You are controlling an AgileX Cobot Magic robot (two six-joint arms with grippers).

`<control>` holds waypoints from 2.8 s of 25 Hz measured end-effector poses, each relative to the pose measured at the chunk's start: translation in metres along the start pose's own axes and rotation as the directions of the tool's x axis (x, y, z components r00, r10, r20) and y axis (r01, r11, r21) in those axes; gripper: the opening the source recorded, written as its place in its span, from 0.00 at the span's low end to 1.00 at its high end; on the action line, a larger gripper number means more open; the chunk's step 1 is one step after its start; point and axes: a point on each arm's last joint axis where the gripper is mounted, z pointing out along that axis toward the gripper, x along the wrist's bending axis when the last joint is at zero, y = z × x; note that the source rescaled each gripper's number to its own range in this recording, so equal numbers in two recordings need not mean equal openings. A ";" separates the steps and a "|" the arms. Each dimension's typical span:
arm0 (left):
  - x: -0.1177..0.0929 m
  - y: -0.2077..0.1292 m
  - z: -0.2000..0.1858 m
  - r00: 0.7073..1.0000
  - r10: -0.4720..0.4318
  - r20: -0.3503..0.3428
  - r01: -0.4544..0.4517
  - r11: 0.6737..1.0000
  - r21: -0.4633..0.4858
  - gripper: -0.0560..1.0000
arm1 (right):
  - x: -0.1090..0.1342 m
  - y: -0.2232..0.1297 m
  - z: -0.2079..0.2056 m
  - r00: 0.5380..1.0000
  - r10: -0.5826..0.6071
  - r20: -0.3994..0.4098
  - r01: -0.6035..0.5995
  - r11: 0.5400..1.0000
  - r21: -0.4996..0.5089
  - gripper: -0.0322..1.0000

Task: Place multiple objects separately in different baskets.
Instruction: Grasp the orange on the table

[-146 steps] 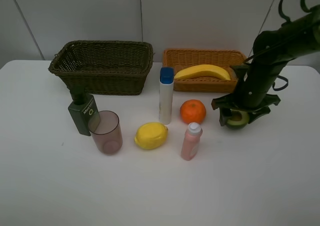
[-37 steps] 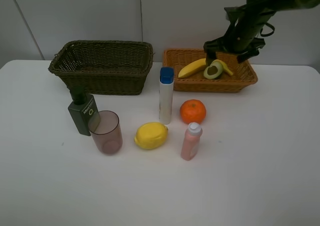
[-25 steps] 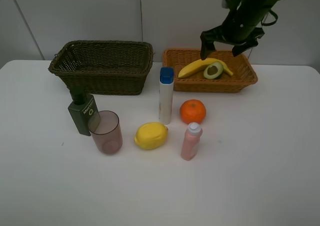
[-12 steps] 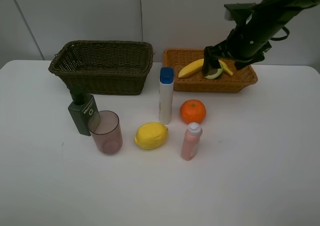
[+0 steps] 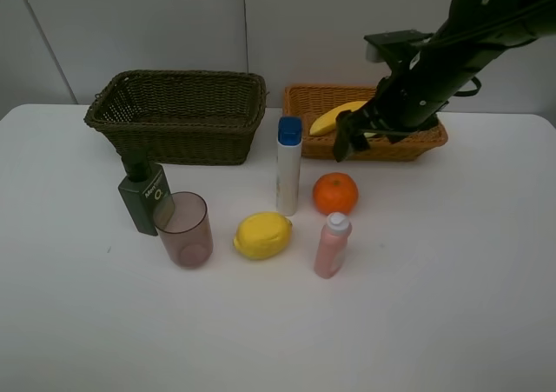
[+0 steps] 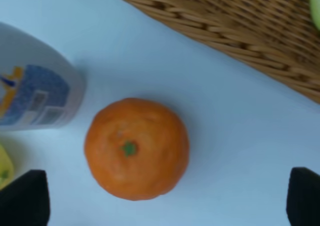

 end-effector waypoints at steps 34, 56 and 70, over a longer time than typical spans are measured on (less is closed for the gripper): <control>0.000 0.000 0.000 1.000 0.000 0.000 0.000 1.000 0.000 0.95 | 0.014 -0.012 0.080 0.997 0.053 -0.058 -0.047 0.994 0.097 1.00; 0.000 0.000 0.000 1.000 0.000 0.000 0.000 1.000 0.000 0.95 | 0.012 -0.019 0.103 0.998 0.039 -0.043 -0.034 0.993 0.116 1.00; 0.000 0.000 0.000 1.000 0.000 0.000 0.000 1.000 0.000 0.95 | 0.012 -0.019 0.103 0.998 0.039 -0.043 -0.034 0.993 0.117 0.94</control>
